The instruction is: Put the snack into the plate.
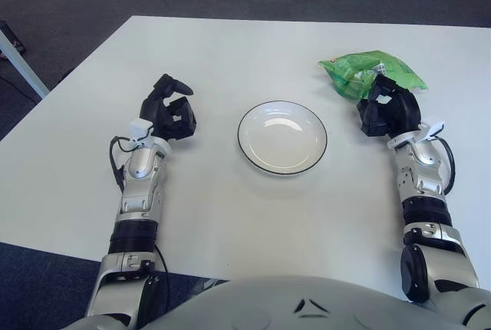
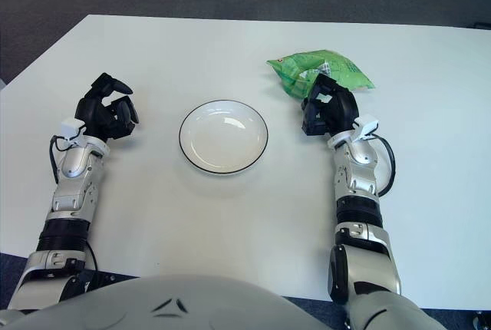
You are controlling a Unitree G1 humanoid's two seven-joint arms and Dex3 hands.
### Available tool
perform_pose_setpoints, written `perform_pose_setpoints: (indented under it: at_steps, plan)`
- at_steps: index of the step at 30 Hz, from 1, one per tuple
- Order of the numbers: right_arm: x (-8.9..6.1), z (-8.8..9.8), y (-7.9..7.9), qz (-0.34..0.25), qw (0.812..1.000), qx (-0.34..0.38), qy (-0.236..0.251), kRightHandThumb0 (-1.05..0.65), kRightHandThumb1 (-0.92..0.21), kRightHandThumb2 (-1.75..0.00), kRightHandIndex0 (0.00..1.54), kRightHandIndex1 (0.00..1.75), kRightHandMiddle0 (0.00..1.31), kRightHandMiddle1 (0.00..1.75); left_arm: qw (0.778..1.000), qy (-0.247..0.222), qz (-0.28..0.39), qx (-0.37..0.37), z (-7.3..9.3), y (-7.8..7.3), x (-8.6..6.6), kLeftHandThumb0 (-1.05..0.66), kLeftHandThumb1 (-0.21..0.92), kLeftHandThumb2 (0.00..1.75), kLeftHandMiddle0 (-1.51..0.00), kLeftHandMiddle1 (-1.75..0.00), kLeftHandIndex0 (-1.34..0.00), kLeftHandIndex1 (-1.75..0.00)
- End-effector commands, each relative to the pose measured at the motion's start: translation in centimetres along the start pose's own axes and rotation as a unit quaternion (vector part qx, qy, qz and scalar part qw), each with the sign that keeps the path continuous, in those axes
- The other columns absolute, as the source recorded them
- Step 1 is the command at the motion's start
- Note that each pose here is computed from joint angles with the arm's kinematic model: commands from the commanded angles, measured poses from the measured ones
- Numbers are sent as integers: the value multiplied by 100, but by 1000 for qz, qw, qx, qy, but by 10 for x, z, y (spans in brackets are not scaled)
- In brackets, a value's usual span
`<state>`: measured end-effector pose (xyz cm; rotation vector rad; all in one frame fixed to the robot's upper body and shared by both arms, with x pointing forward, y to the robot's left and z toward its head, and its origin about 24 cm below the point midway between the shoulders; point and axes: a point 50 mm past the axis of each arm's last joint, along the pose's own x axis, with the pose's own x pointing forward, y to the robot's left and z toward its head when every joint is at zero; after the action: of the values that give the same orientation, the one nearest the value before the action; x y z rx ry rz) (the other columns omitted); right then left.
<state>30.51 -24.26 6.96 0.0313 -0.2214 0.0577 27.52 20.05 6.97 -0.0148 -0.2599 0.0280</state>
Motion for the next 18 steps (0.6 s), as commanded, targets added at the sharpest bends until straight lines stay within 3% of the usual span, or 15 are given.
perform_pose_setpoints:
  at_steps: [1, 18]
  plan:
    - [-29, -38, 4, -20, 997, 40, 68, -60, -7, -162, 133, 175, 83, 175, 990, 135, 28, -36, -60, -10, -54, -44, 45, 115, -103, -175, -51, -175]
    - [-25, -41, -2, -20, 996, 37, 78, -59, -7, -162, 133, 175, 82, 175, 990, 132, 24, -41, -64, -16, -49, -43, 47, 112, -106, -175, -49, -175]
